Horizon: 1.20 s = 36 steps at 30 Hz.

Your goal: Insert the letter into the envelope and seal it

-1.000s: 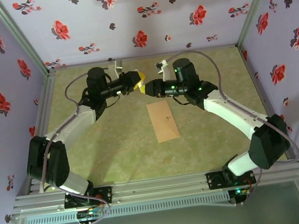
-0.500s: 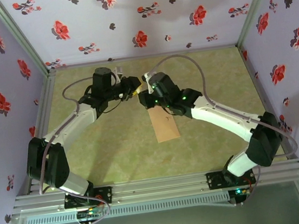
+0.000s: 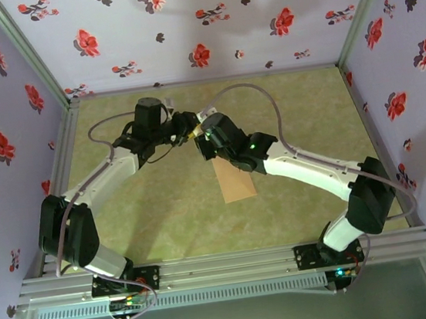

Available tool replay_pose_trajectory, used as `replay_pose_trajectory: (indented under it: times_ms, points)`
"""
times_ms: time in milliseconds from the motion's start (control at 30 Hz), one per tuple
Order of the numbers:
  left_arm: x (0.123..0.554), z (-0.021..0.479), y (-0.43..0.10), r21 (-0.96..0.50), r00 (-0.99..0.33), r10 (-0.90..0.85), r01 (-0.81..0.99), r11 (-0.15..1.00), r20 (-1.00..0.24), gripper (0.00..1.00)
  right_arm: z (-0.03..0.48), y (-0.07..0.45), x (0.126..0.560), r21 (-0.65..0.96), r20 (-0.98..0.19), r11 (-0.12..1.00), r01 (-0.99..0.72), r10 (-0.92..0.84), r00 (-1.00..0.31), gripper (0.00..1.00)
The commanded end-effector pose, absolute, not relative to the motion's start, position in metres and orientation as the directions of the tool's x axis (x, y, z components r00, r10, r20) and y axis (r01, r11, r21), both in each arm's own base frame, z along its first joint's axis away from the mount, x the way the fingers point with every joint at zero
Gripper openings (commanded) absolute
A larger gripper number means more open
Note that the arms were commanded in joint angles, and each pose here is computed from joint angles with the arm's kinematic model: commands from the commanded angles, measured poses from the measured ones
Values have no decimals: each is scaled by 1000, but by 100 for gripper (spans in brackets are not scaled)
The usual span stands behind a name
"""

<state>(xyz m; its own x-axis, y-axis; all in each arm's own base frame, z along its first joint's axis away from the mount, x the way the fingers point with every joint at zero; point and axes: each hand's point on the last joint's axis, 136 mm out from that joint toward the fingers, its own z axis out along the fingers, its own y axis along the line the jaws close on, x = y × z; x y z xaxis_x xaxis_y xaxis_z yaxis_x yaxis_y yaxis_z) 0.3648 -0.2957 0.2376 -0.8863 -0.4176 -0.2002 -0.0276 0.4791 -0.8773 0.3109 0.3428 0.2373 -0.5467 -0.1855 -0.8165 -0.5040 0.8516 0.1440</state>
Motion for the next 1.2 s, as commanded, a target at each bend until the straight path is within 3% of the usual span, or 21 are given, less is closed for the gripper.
replay_pose_trajectory:
  times_ms: [0,100,300,467,633,800,1167]
  points:
    - [333,290,-341,-935,-942,-262,116,334,-210,0,264,369,305,219,-860,787,-577,-124,-495,22]
    - [335,290,-338,-934,-939,-269,117,337,-214,0,269,357,308,251,-856,794,-553,-85,-510,27]
    - [340,286,-329,-934,-933,-286,114,339,-218,0,277,321,312,345,-823,802,-487,9,-568,46]
    - [348,286,-318,-937,-924,-308,119,329,-226,0,286,290,302,487,-738,743,-458,71,-671,60]
    - [350,311,-321,-931,-905,-275,257,258,-326,0,293,272,291,735,-592,510,-447,161,-790,64]
    - [353,332,-320,-912,-879,-250,372,170,-405,0,302,273,279,815,-537,331,-476,120,-835,66]
    - [354,331,-320,-923,-882,-289,384,13,-371,0,319,290,284,839,-533,195,-508,103,-840,66]
